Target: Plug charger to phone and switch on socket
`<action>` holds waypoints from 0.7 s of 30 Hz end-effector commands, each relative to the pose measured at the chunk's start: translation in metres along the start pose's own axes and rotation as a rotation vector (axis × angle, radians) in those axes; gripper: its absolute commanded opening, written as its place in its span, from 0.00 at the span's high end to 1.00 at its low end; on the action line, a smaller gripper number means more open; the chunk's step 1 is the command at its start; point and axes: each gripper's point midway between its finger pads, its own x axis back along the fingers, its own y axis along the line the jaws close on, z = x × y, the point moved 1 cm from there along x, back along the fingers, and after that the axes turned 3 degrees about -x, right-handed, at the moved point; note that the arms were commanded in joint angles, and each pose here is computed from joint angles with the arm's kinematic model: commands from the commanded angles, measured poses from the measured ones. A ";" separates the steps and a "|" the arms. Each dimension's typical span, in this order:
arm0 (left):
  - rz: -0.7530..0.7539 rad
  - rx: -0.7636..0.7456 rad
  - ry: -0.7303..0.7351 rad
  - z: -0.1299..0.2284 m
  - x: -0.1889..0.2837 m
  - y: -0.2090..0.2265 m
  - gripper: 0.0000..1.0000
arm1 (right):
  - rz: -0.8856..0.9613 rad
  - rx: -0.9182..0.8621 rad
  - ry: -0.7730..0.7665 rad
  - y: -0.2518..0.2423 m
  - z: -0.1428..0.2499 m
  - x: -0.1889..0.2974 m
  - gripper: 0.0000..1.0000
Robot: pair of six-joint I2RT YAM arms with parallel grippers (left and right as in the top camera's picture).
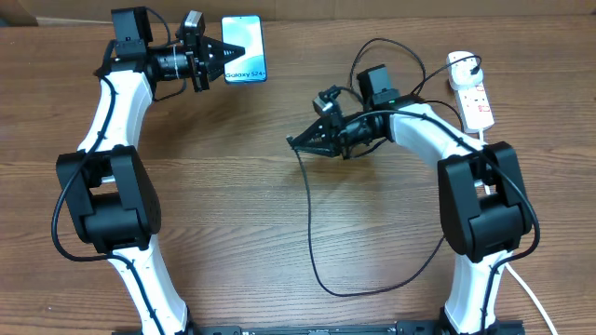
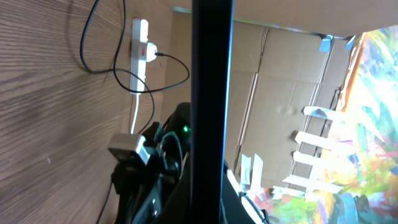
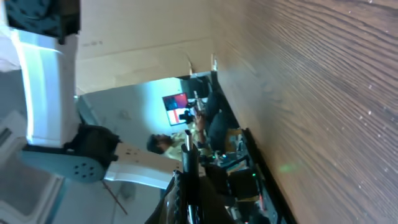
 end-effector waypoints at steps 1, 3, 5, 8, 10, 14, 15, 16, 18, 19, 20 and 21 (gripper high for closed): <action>0.035 -0.063 0.054 0.011 -0.007 -0.016 0.96 | -0.045 0.091 -0.002 0.020 0.010 0.013 0.96; 0.029 -0.070 0.055 0.012 -0.011 -0.016 0.96 | -0.044 0.107 -0.009 0.025 0.015 0.018 0.96; 0.020 -0.071 0.051 0.012 -0.014 -0.015 0.96 | -0.044 0.125 -0.017 0.032 0.022 0.023 0.96; 0.016 -0.070 0.054 0.012 -0.017 -0.014 0.96 | -0.044 0.147 -0.022 0.043 0.030 0.026 0.96; 0.016 -0.067 0.064 0.015 -0.021 -0.014 0.96 | -0.044 0.165 -0.023 0.049 0.035 0.027 0.96; 0.010 -0.032 0.094 0.024 -0.033 -0.012 0.96 | -0.045 0.205 -0.027 0.063 0.041 0.029 0.96; 0.009 -0.028 0.099 0.025 -0.035 -0.012 0.96 | -0.045 0.211 -0.027 0.065 0.043 0.029 0.96; 0.010 -0.029 0.106 0.027 -0.037 -0.012 0.96 | -0.046 0.214 -0.028 0.066 0.043 0.029 0.96; 0.010 -0.029 0.110 0.028 -0.039 -0.012 0.96 | -0.047 0.215 -0.027 0.068 0.045 0.029 0.96; 0.010 -0.029 0.112 0.028 -0.040 -0.012 0.96 | -0.052 0.211 -0.025 0.069 0.046 0.030 0.96; 0.010 -0.029 0.113 0.028 -0.041 -0.012 0.96 | -0.059 0.207 -0.022 0.070 0.047 0.030 0.96; 0.010 -0.029 0.114 0.029 -0.041 -0.012 0.96 | -0.067 0.208 -0.018 0.072 0.047 0.030 0.96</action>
